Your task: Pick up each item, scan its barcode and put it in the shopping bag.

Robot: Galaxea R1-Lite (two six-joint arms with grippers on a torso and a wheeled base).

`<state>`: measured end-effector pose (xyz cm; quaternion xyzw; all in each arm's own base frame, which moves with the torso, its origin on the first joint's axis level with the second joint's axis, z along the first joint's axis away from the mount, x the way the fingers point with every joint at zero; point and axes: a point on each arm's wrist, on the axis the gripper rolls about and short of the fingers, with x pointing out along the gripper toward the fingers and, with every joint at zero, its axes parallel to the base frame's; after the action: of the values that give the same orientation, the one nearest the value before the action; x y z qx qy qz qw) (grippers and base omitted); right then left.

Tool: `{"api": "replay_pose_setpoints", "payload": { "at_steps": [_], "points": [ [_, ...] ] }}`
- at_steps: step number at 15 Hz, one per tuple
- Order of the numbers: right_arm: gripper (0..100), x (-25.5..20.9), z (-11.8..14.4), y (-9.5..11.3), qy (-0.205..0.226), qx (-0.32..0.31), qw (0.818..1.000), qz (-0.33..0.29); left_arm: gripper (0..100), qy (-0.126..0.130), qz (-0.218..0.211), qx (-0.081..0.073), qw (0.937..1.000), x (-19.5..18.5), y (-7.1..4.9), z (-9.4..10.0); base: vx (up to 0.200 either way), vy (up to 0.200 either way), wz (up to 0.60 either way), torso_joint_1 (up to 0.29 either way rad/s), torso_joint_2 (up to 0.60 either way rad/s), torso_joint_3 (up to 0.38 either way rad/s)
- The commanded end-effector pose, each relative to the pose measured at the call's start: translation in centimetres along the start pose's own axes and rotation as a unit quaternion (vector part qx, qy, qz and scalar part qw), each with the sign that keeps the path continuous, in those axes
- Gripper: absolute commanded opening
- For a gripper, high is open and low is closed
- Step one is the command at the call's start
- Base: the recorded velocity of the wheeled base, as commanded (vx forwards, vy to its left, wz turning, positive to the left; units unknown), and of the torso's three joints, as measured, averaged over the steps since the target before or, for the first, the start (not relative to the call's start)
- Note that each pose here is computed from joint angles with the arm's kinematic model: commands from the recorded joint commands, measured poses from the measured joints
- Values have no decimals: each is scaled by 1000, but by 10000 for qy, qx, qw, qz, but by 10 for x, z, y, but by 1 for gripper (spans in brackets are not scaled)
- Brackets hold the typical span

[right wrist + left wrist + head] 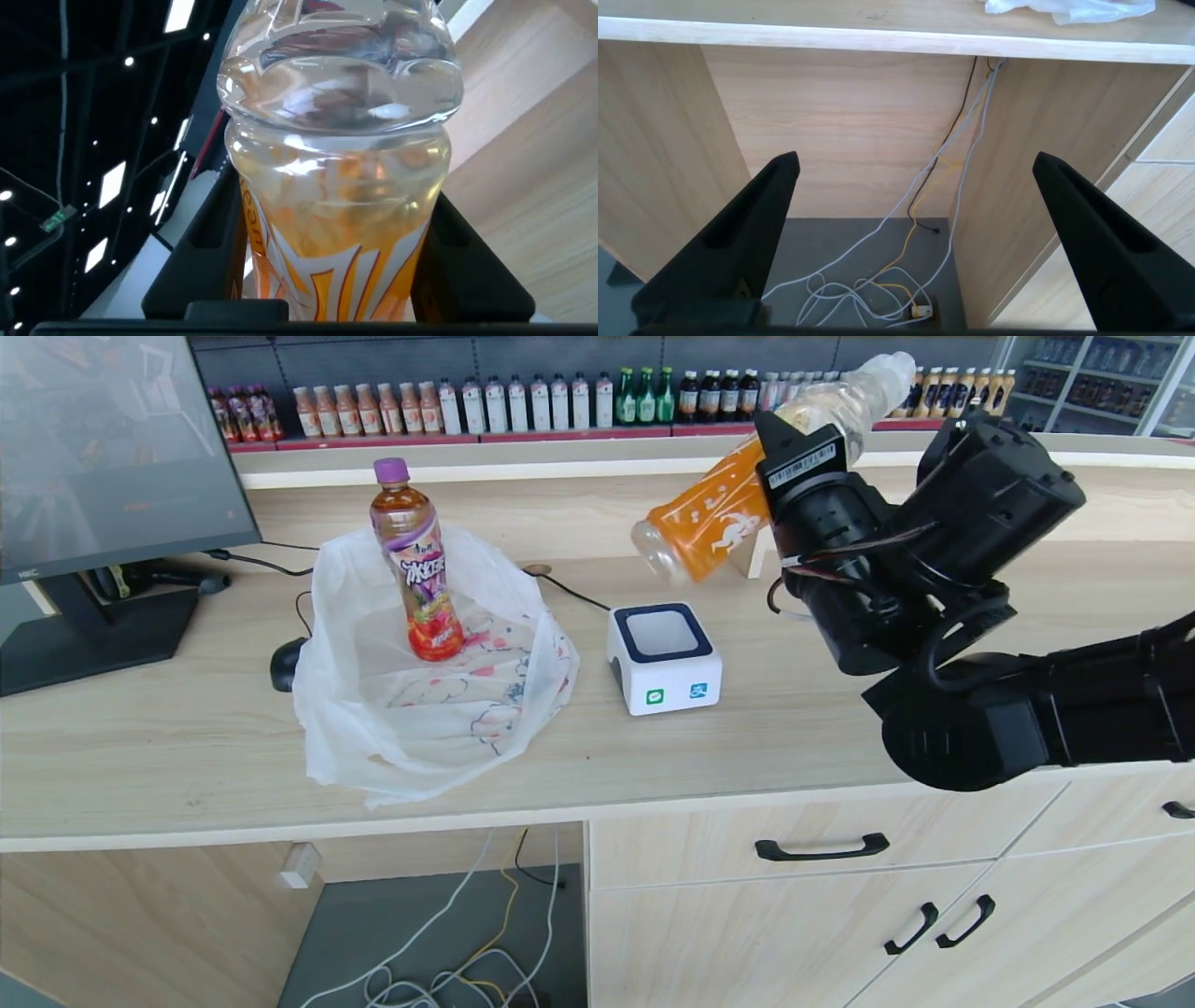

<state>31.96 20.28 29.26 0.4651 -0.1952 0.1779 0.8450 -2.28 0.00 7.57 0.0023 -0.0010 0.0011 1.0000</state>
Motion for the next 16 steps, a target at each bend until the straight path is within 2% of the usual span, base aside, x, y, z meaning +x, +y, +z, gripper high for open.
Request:
{"api": "replay_pose_setpoints", "payload": {
  "at_steps": [1, 4, 7, 12, 14, 16],
  "points": [
    [0, -9, 20, 28, -137, -58, 9995, 272, 100, -6, 5, 0, 10000, 0, 0, 0, 0, 0, 0, 0, 0, 0],
    [0, -22, 30, 41, -273, -701, 9963, 427, 100, -6, 5, 0, 10000, 0, 0, 0, 0, 0, 0, 0, 0, 0],
    [0, -41, 40, 42, -385, -1495, 9868, 489, 100, -6, 5, 0, 10000, 0, 0, 0, 0, 0, 0, 0, 0, 0],
    [0, -65, 37, 24, -527, -2573, 9636, 505, 100, -6, -3, 0, 10000, 0, 0, 0, 0, 0, 0, 0, 0, 0],
    [0, -80, 30, 10, -213, -3208, 9436, 787, 100, 2, -3, 7, 10000, 0, 0, 0, 0, 0, 0, 0, 0, 0],
    [0, -84, 27, 2, -48, -3581, 9277, 1058, 100, -6, 5, 7, 10000, 0, 0, 0, 0, 0, 0, 0, 0, 0]
  ]
}}
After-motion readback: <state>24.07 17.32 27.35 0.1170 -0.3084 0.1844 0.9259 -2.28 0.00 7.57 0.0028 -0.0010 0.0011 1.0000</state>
